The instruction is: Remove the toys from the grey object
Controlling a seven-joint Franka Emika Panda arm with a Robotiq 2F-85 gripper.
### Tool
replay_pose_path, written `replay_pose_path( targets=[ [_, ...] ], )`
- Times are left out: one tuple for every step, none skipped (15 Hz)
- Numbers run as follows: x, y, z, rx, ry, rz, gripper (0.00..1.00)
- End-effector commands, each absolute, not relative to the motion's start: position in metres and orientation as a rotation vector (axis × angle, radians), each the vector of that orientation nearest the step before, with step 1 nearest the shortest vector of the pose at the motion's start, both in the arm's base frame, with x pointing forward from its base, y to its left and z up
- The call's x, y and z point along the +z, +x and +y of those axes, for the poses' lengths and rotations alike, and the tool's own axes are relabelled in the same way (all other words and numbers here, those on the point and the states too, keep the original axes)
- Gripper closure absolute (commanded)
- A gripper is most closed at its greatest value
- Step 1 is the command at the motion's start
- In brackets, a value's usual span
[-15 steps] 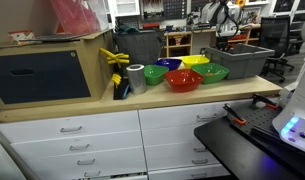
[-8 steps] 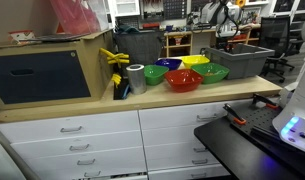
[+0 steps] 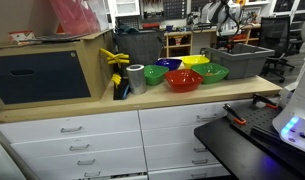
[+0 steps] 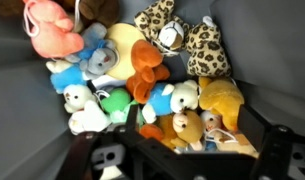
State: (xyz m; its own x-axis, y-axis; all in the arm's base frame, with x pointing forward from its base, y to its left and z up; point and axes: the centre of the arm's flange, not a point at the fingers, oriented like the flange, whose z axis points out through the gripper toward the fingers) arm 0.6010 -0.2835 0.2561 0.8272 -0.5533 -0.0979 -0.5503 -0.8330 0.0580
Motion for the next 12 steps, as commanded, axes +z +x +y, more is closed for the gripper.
replay_pose_path(
  targets=[
    [0.2614,0.6026,-0.2842,-0.157,2.974,-0.892,0.0],
    [0.266,0.6033,-0.2843,-0.147,2.972,-0.887,0.0],
    [0.2691,0.6038,-0.2841,-0.14,2.972,-0.883,0.0],
    [0.2706,0.6039,-0.2841,-0.137,2.972,-0.883,0.0],
    [0.2708,0.6039,-0.2841,-0.136,2.972,-0.883,0.0],
    [0.2707,0.6039,-0.2841,-0.136,2.972,-0.883,0.0],
    [0.2707,0.6039,-0.2841,-0.136,2.972,-0.883,0.0],
    [0.2707,0.6039,-0.2841,-0.136,2.972,-0.882,0.0],
    [0.2707,0.6039,-0.2841,-0.136,2.972,-0.882,0.0],
    [0.2707,0.6039,-0.2841,-0.136,2.972,-0.882,0.0],
    [0.2707,0.6039,-0.2841,-0.136,2.972,-0.882,0.0],
    [0.2707,0.6039,-0.2841,-0.136,2.972,-0.882,0.0]
  ],
)
